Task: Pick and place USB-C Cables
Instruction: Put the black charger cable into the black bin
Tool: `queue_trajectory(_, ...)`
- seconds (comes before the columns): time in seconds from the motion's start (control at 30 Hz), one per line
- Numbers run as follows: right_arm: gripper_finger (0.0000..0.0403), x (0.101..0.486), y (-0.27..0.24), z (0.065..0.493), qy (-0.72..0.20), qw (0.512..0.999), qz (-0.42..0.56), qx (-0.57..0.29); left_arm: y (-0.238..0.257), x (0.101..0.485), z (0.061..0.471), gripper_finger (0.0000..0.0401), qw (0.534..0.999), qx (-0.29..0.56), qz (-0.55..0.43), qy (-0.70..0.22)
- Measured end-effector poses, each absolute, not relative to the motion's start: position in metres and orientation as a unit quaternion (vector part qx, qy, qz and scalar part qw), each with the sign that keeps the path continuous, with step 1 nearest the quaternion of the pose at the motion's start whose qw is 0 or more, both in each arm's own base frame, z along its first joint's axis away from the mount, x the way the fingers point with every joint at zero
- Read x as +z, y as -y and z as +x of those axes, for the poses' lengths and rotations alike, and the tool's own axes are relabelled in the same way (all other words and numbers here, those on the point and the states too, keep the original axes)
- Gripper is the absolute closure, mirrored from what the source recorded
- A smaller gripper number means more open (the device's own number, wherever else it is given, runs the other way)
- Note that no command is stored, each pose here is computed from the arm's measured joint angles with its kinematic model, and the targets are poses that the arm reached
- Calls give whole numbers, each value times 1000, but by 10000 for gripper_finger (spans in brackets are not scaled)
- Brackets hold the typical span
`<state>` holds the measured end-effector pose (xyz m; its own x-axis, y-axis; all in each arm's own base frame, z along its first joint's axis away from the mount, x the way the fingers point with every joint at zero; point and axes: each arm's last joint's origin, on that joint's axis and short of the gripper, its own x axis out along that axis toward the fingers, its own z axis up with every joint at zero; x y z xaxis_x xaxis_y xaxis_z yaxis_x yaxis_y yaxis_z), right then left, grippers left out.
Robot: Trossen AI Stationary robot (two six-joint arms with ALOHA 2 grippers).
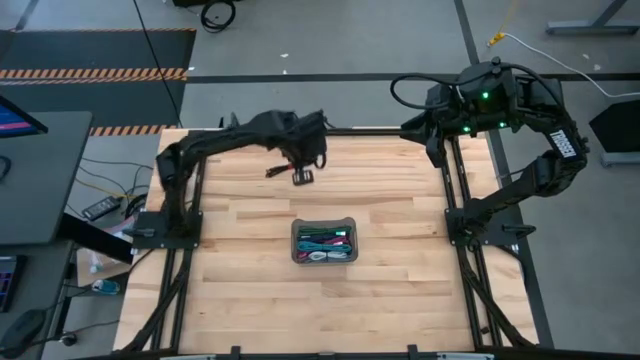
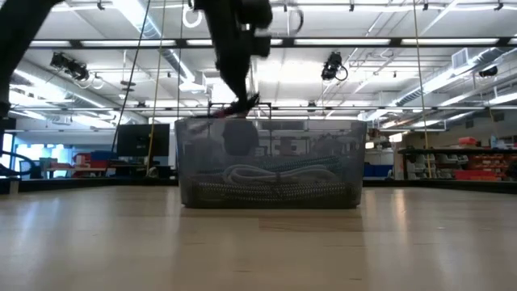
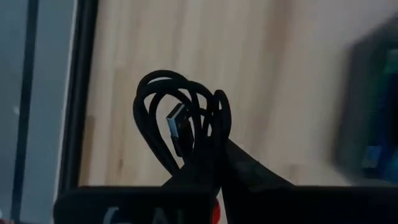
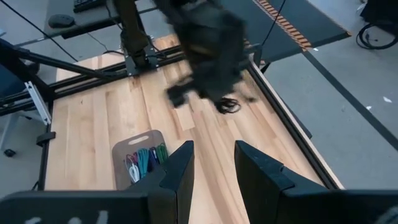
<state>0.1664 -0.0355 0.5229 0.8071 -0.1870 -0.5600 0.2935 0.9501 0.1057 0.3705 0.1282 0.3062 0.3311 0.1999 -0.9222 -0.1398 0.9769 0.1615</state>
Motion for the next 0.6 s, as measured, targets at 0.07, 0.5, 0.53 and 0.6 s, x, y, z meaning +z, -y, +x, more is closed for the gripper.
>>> queue_trajectory(0.07, 282, 523, 36, 166, -284, 946, 87, -133, -100, 319, 372, 391, 826, 96, 45, -554)
queue_trajectory(0.5, 282, 524, 46, 164, -280, 942, 75, -167, 52, 349, 387, 392, 897, -5, 42, -439)
queue_trajectory(0.53, 282, 524, 46, 164, -278, 943, 75, -169, 57, 351, 388, 392, 904, -8, 37, -426)
queue_trajectory(0.6, 282, 524, 48, 164, -275, 943, 76, -172, 64, 354, 391, 392, 917, -11, 28, -399)
